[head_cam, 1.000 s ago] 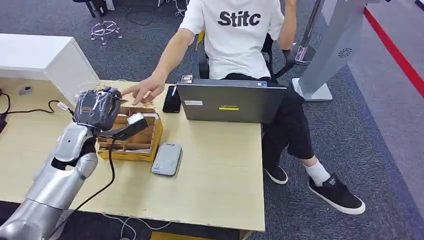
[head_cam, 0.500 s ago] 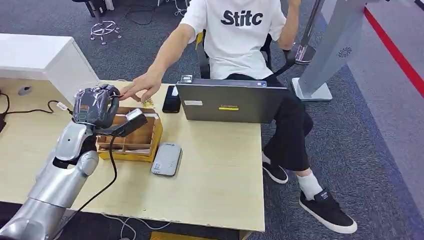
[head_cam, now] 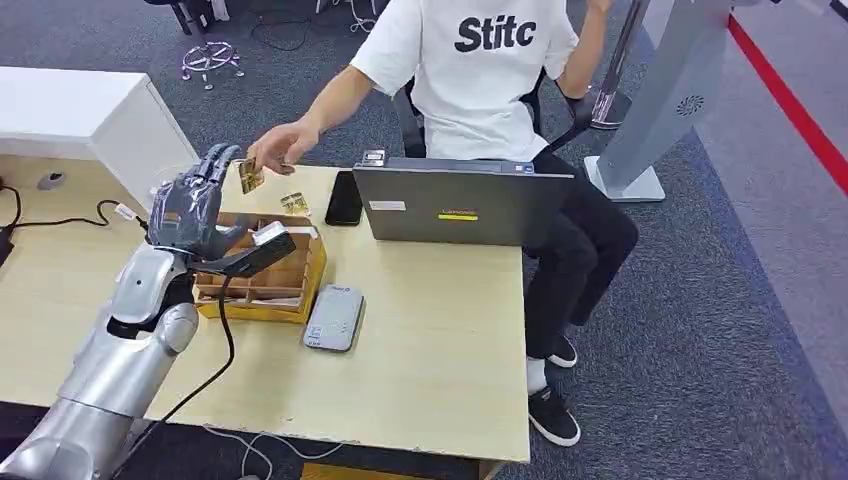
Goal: Pass the card to the sensor for recognition and then transmit it.
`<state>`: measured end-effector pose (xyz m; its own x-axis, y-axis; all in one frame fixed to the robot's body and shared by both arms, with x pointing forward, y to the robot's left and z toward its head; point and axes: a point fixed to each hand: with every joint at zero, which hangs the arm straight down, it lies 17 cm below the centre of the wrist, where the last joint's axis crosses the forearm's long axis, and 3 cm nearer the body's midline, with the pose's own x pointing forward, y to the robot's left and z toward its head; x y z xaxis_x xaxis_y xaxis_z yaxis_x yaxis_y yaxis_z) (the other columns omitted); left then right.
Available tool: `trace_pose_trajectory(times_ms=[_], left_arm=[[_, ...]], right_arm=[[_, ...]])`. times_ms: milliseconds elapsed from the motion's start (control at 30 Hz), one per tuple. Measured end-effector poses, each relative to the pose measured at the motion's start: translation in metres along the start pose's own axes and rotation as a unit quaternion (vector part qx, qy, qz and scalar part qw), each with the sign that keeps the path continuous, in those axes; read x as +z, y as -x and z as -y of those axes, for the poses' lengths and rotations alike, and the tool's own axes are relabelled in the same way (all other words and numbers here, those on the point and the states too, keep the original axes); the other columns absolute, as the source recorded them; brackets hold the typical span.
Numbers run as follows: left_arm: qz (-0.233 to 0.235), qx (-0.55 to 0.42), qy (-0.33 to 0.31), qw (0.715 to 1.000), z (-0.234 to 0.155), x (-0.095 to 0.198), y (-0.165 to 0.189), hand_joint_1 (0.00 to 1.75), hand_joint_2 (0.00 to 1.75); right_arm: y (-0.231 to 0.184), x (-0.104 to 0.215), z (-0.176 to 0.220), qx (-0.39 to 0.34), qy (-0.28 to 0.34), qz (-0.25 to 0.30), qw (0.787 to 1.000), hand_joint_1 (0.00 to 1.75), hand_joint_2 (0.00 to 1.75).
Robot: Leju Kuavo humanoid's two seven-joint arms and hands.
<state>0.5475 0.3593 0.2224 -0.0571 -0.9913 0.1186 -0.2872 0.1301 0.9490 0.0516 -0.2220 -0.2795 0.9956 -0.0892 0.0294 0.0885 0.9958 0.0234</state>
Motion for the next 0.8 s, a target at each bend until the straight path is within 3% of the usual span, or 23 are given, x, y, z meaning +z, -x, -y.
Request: trace_pose_trajectory(times_ms=[200,433,633,733,800], left_arm=[[0.004,0.016,-0.032,0.999,-0.009,0.004,0.0,0.0,1.75],[0.033,0.092,-0.173,0.98,-0.063,0.04,-0.013,0.0,1.75],[0.035,0.117,-0.198,0.972,-0.072,0.063,-0.014,0.0,1.75],[0.075,0.203,-0.318,0.923,-0.121,0.109,-0.027,0.0,1.75],[0.071,0.271,-0.383,0.88,-0.144,0.148,-0.024,0.0,1.75]], right_arm=[[0.001,0.0,0.001,-0.002,0.002,-0.003,1.0,0.0,1.75],[0.001,0.0,0.001,-0.009,0.003,-0.003,1.0,0.0,1.75],[0.001,0.0,0.0,-0.011,0.005,-0.003,1.0,0.0,1.75],[0.004,-0.001,0.001,-0.013,0.011,-0.008,1.0,0.0,1.75],[0.005,-0.001,0.002,-0.017,0.016,-0.012,1.0,0.0,1.75]])
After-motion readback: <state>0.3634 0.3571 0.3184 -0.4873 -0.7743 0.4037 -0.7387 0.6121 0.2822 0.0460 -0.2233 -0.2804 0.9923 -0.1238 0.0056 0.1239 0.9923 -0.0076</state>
